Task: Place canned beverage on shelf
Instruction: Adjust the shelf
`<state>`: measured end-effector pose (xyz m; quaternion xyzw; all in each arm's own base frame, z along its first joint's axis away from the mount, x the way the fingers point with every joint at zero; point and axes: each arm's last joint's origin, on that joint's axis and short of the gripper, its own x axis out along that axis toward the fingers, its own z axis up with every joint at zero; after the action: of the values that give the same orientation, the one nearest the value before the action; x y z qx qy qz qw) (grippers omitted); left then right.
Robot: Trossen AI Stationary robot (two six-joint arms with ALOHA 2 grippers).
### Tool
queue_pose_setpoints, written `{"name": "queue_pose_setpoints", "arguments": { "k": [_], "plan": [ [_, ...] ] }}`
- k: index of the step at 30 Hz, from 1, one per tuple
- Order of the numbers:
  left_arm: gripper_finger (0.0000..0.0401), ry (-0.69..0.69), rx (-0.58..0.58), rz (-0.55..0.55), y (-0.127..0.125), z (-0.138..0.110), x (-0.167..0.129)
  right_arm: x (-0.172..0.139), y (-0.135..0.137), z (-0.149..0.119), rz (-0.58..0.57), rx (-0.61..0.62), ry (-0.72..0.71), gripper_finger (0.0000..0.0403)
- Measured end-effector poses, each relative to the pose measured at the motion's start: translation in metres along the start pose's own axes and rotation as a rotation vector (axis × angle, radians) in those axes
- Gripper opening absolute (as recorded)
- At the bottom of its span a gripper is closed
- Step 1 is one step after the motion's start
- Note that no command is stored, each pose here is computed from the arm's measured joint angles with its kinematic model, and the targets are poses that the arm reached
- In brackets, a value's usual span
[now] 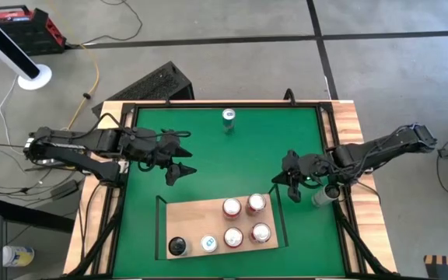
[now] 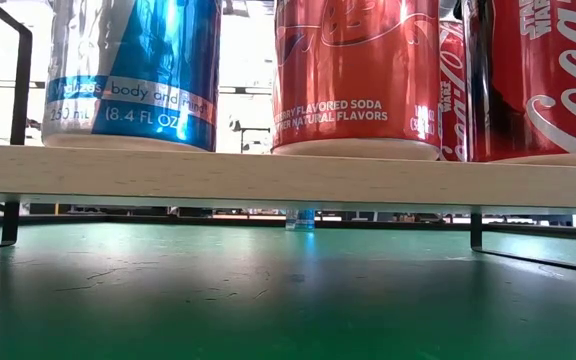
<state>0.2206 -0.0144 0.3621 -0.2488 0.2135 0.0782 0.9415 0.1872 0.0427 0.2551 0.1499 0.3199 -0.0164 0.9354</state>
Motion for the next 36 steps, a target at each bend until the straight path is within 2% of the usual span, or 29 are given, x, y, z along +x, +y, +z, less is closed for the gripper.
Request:
{"name": "queue_pose_setpoints", "arguments": {
  "k": [27, 36],
  "plan": [
    [0.0329, 0.000, 0.019, 0.000, 0.000, 0.000, 0.000, -0.006, 0.028, -0.015, 0.118, 0.044, 0.057, 0.0018],
    [0.0329, 0.001, 0.031, 0.000, 0.000, 0.000, 0.000, -0.006, 0.029, -0.016, 0.107, 0.052, 0.049, 0.0018]
  ]
}}
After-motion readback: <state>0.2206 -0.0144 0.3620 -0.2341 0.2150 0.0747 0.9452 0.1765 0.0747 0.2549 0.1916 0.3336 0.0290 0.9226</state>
